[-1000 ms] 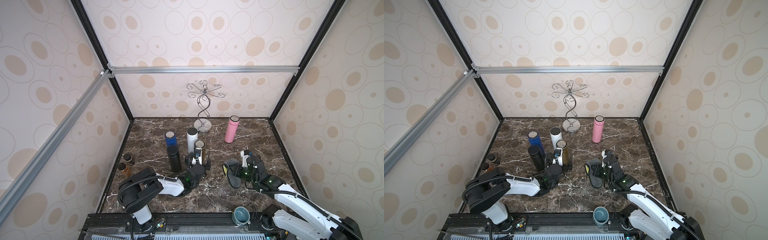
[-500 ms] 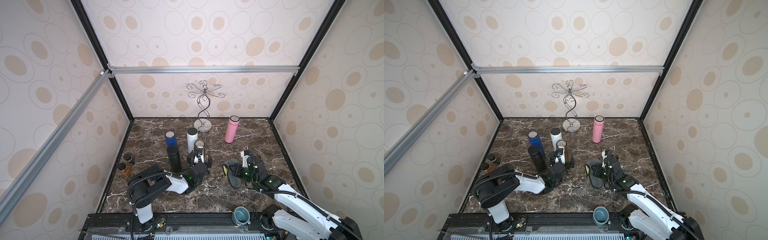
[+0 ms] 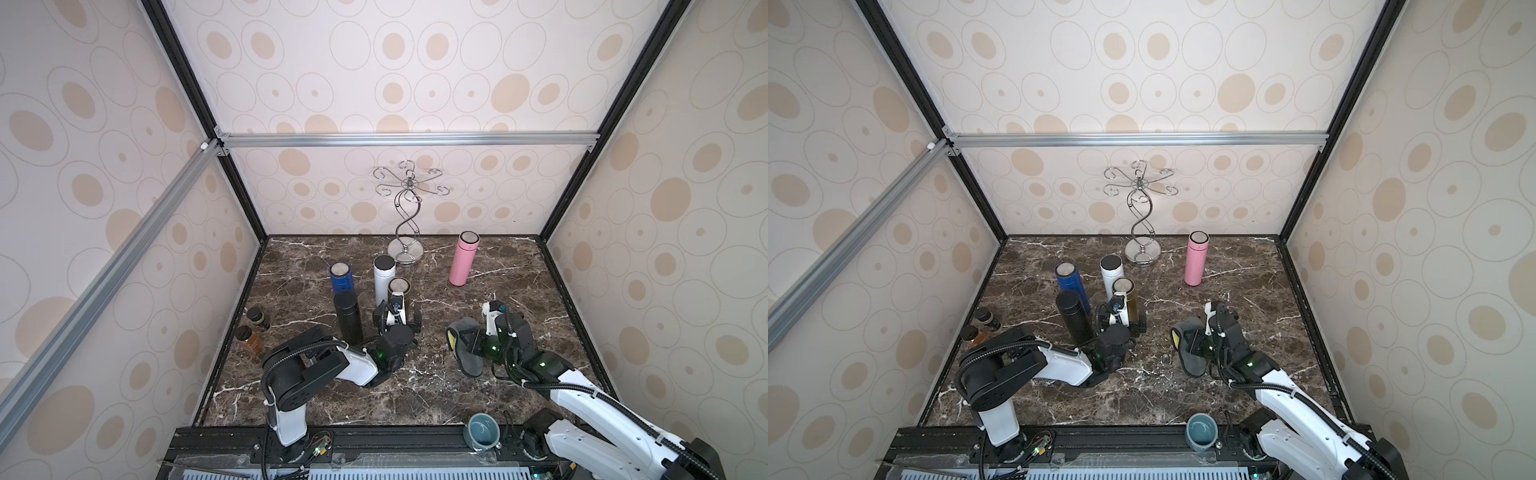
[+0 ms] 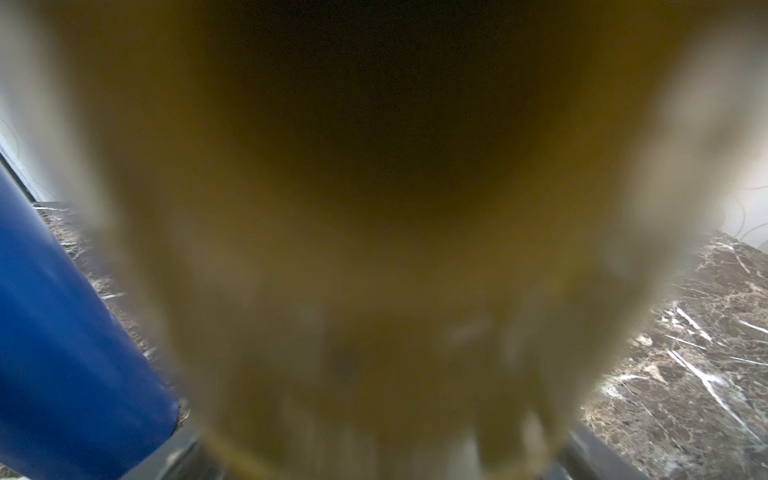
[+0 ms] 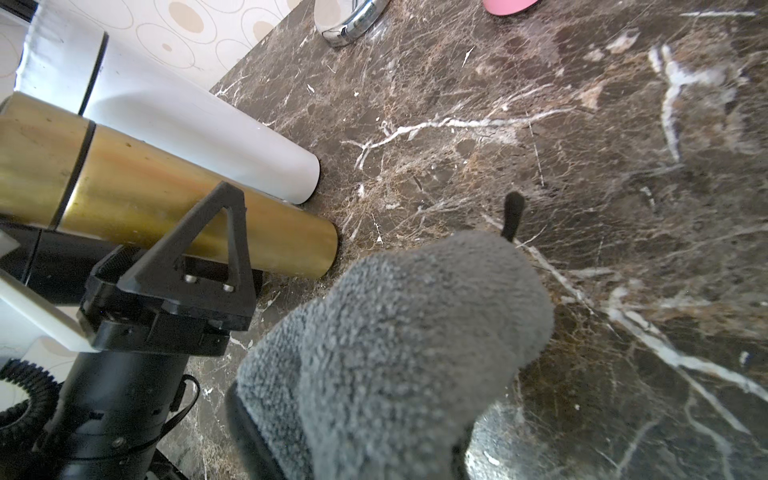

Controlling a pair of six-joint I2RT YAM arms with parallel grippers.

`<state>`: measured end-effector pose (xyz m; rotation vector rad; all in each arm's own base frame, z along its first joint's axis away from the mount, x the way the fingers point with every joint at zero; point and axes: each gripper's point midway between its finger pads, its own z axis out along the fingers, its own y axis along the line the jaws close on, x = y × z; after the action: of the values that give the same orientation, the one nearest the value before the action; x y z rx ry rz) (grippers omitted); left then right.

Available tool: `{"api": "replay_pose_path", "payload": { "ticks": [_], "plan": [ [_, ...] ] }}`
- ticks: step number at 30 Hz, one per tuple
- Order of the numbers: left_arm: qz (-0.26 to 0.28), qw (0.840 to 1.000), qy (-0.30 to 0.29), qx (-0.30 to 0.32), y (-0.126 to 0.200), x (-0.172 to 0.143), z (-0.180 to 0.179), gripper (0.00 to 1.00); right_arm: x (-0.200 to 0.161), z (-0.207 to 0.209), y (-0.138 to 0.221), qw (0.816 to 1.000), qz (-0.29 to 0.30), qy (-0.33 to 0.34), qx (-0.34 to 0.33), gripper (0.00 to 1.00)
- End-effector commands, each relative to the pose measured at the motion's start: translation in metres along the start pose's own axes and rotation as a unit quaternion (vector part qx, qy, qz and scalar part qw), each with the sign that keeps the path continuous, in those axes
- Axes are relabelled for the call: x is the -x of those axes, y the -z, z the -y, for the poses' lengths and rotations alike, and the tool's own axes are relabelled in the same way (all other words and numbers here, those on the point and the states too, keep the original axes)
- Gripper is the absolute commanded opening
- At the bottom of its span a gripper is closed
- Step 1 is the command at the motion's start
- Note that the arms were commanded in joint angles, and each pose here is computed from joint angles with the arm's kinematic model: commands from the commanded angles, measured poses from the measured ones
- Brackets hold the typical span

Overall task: Wipe the surface of the thermos
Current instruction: Pick up the thermos from the center of the board.

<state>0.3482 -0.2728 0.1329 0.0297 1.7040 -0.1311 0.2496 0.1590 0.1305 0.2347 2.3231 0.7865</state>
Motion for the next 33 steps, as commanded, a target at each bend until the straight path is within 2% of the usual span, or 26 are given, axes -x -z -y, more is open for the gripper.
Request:
{"api": "replay_pose_path", "payload": {
  "ticks": [1,18,25,33],
  "plan": [
    [0.014,0.999,0.026,0.016,-0.005,0.009,-0.002,0.94,-0.001,0.006,0.002,1.0,0.001,-0.005,-0.008,0.0],
    [0.024,1.0,0.019,0.0,0.004,0.013,-0.006,0.72,-0.003,0.006,-0.001,1.0,-0.003,-0.012,-0.007,0.0],
    [0.027,0.999,0.016,-0.016,0.01,0.013,-0.006,0.7,-0.003,0.007,-0.001,1.0,-0.002,-0.012,-0.008,0.0],
    [0.047,0.996,0.013,-0.08,0.024,0.02,0.009,0.7,-0.002,0.007,-0.002,1.0,-0.001,-0.011,-0.008,0.0]
  ]
}}
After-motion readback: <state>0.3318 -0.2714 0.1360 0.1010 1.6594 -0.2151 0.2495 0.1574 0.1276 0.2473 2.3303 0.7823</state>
